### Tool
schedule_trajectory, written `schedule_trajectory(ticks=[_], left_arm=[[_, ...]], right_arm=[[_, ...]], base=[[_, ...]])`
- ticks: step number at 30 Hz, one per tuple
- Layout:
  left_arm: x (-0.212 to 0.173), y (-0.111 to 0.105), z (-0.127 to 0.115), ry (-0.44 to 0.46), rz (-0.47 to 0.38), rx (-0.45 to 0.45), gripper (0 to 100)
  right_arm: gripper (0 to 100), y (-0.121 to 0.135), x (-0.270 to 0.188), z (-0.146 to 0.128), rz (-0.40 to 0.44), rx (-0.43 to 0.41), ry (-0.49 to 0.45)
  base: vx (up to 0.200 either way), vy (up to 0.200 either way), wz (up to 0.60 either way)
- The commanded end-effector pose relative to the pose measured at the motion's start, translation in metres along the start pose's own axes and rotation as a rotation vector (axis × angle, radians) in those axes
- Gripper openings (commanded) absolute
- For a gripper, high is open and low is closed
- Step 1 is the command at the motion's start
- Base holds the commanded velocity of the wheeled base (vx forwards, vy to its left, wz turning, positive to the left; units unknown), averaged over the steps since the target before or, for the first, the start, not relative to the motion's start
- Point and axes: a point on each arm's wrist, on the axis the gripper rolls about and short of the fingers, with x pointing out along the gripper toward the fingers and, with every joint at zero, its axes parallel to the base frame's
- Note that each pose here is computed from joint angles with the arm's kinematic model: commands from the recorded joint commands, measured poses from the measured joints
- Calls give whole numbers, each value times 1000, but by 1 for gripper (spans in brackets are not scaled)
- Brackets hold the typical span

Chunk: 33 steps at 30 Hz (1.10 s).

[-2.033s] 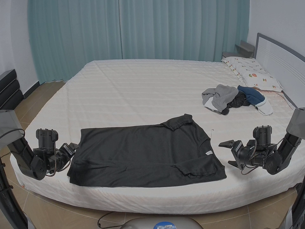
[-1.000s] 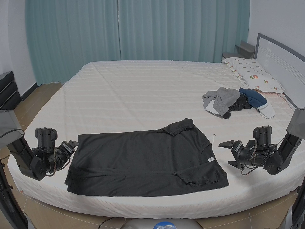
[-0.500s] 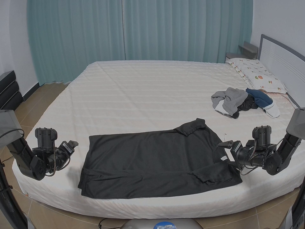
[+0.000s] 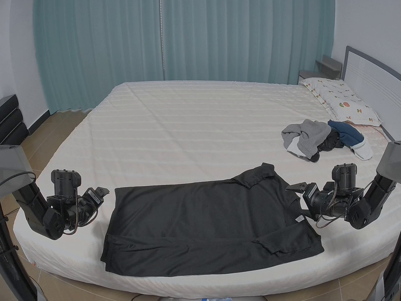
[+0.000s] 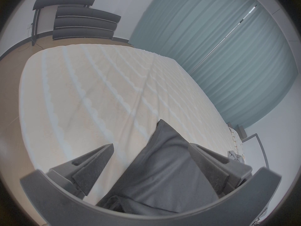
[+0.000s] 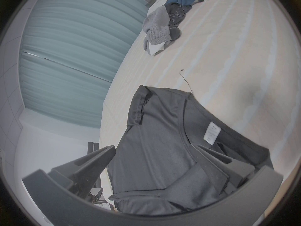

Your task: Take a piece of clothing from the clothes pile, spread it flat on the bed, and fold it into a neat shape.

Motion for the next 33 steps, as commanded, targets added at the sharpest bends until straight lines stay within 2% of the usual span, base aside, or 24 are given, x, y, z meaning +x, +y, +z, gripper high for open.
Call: schedule_trajectory(ticks=[1, 4, 7, 10, 12, 15, 17, 27, 30, 33], left_arm=[[1, -1, -1, 1, -1, -18, 100], [1, -1, 0, 1, -2, -21, 100], [1, 0, 0, 2, -1, -27, 100], [2, -1, 1, -1, -4, -36, 100], [3, 0, 0, 2, 1, -45, 100], [4, 1, -2, 9, 7, -45, 100], [5, 2, -2, 9, 11, -46, 100], [8, 3, -4, 15, 18, -45, 100], [8, 3, -4, 15, 20, -45, 100], [9, 3, -4, 15, 20, -45, 100]], right_arm=[[100, 20, 16, -6, 48, -40, 22], [100, 29, 30, -7, 57, -54, 37], [100, 49, 55, -8, 42, -68, 87], [100, 53, 75, -11, 9, -74, 111], [100, 46, 98, -18, -34, -109, 127], [100, 38, 118, -23, -83, -186, 116], [100, 39, 128, -21, -97, -206, 115], [100, 61, 165, -5, -98, -216, 112], [100, 62, 177, -2, -134, -258, 120], [100, 65, 190, 5, -138, -275, 79]], base=[[0, 0, 0], [0, 0, 0], [0, 0, 0], [0, 0, 0], [0, 0, 0], [0, 0, 0], [0, 0, 0], [0, 0, 0], [0, 0, 0], [0, 0, 0]])
